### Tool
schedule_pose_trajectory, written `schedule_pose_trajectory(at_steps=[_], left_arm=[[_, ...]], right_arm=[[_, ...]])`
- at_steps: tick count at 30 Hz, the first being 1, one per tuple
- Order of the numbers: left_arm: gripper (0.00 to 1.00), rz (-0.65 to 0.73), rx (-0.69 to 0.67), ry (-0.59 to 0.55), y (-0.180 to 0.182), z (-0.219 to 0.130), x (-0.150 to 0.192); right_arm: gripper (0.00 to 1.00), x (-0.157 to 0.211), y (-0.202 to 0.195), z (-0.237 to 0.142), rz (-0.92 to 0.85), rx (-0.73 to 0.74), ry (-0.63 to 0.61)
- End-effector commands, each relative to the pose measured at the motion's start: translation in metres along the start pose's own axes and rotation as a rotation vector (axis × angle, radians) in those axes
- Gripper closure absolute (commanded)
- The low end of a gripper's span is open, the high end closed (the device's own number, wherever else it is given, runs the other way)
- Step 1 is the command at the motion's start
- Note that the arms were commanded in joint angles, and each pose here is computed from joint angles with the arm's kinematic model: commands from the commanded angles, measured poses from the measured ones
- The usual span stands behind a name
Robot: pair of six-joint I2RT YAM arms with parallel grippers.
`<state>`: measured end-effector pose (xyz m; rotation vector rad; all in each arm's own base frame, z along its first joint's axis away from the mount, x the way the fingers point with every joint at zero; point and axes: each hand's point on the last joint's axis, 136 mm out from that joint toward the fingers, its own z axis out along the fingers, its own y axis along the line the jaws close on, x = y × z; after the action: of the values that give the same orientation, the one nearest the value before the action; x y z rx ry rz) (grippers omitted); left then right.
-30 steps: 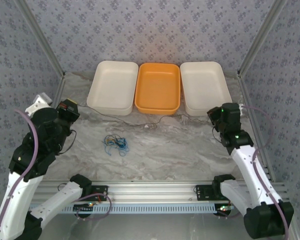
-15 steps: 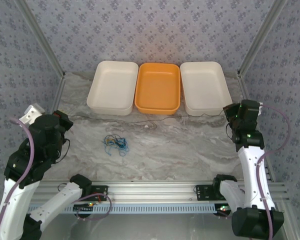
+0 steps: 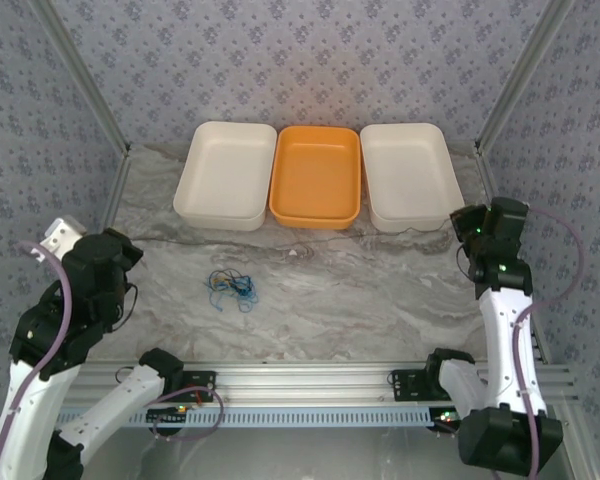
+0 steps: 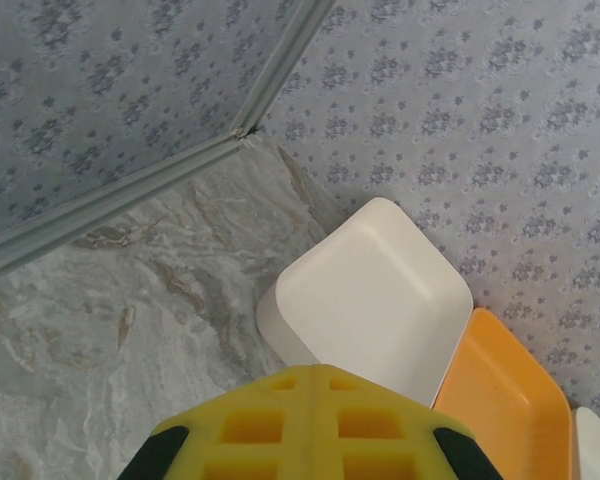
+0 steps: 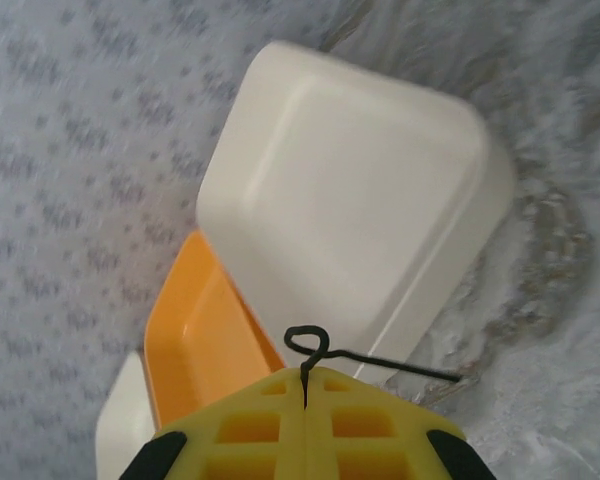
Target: Untangle the cables
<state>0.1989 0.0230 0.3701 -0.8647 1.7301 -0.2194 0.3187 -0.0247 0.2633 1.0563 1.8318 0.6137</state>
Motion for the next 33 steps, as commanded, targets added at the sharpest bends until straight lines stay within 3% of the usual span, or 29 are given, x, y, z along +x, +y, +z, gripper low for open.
schedule_pose_trajectory(at_steps=[1, 6, 10, 17, 25, 33], left_arm=[[1.00, 0.054, 0.094, 0.031, -0.048, 0.022, 0.005], [1.00, 0.040, 0.176, 0.167, -0.101, 0.064, 0.017], [1.00, -0.035, 0.163, 0.232, -0.105, 0.101, 0.019], [1.00, -0.170, 0.207, 0.183, -0.101, 0.133, -0.024], [1.00, -0.239, 0.236, 0.213, -0.086, 0.172, -0.041], [1.00, -0.291, 0.349, 0.405, -0.099, 0.233, 0.013]], right_arm=[[1.00, 0.028, 0.081, -0.003, -0.226, -0.215, 0.067], [1.00, 0.117, 0.189, 0.005, -0.488, -0.453, 0.246], [1.00, 0.162, 0.256, 0.028, -0.489, -0.632, 0.335], [1.00, 0.226, 0.336, 0.088, -0.492, -0.761, 0.427], [1.00, 0.290, 0.382, 0.157, -0.498, -0.768, 0.447], [1.00, 0.347, 0.347, 0.231, -0.414, -0.729, 0.485]])
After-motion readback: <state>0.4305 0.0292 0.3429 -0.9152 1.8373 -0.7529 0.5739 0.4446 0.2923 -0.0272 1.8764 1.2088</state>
